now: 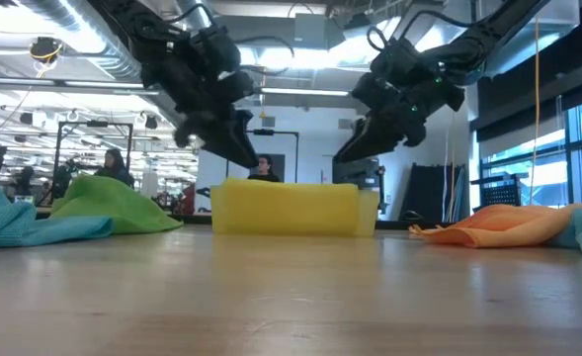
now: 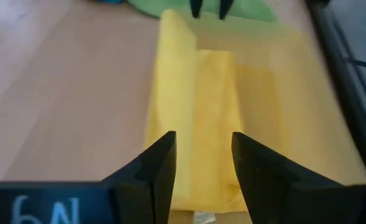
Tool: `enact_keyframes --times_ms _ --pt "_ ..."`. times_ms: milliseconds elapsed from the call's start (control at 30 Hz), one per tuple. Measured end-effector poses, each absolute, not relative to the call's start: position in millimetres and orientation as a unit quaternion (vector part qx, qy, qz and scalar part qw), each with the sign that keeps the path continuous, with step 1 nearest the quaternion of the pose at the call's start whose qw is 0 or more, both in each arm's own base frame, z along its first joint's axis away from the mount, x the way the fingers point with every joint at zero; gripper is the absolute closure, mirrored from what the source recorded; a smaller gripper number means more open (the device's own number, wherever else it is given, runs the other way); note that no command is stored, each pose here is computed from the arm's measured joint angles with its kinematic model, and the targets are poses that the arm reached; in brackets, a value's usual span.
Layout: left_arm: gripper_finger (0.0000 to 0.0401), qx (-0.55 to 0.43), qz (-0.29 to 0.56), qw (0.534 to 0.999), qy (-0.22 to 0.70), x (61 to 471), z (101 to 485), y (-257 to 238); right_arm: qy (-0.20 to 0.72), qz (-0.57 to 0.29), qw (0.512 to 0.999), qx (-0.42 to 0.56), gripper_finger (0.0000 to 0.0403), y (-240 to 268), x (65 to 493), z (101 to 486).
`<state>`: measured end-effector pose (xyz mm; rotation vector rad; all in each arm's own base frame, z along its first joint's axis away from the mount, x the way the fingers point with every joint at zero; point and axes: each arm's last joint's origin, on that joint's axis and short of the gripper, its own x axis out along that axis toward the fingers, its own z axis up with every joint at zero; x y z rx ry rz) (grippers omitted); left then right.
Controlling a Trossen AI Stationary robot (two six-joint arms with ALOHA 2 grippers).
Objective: Fold microfiber towels
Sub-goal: Put the yellow towel into the yellow bin
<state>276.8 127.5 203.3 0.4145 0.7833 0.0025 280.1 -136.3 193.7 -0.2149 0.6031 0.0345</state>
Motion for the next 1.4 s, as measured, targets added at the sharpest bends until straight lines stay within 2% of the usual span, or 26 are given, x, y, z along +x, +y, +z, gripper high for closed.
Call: enact_keyframes --times_ms 67,200,467,633,733,867,1067,1267,1400 --pt "0.0301 0.198 0.019 0.912 0.359 279.4 206.1 131.2 0.287 0.006 0.952 -0.11 0.0246 -137.9 281.8 195.1" --pt "0.0301 0.174 -0.022 0.925 0.336 283.6 202.2 128.9 0.287 0.011 0.953 -0.1 0.0252 -138.7 284.7 190.1" --pt "0.0301 0.169 -0.035 0.925 0.338 294.1 193.5 118.8 0.3 0.023 0.95 -0.083 0.03 -139.1 291.1 173.8" --pt "0.0301 0.185 0.033 0.916 0.355 305.0 180.1 122.1 0.304 0.026 0.949 -0.073 0.0327 -140.4 296.5 161.2" --pt "0.0301 0.177 0.013 0.912 0.369 308.8 166.5 120.8 0.312 0.035 0.947 -0.07 0.0337 -136.8 298.2 157.3" --pt "0.0301 0.161 -0.041 0.915 0.367 313.3 155.3 113.5 0.314 0.062 0.945 -0.064 0.0344 -129.7 299.6 156.0" --pt "0.0301 0.188 -0.058 0.91 0.365 314.8 154.0 110.5 0.308 0.075 0.946 -0.062 0.0344 -127.5 300.7 155.9" --pt "0.0301 0.202 -0.028 0.904 0.375 312.7 154.5 117.3 0.321 0.037 0.943 -0.077 0.0344 -130.0 300.8 155.2" --pt "0.0301 0.203 0.02 0.91 0.362 308.0 173.8 119.8 0.318 0.012 0.944 -0.087 0.0344 -131.5 298.8 163.2"
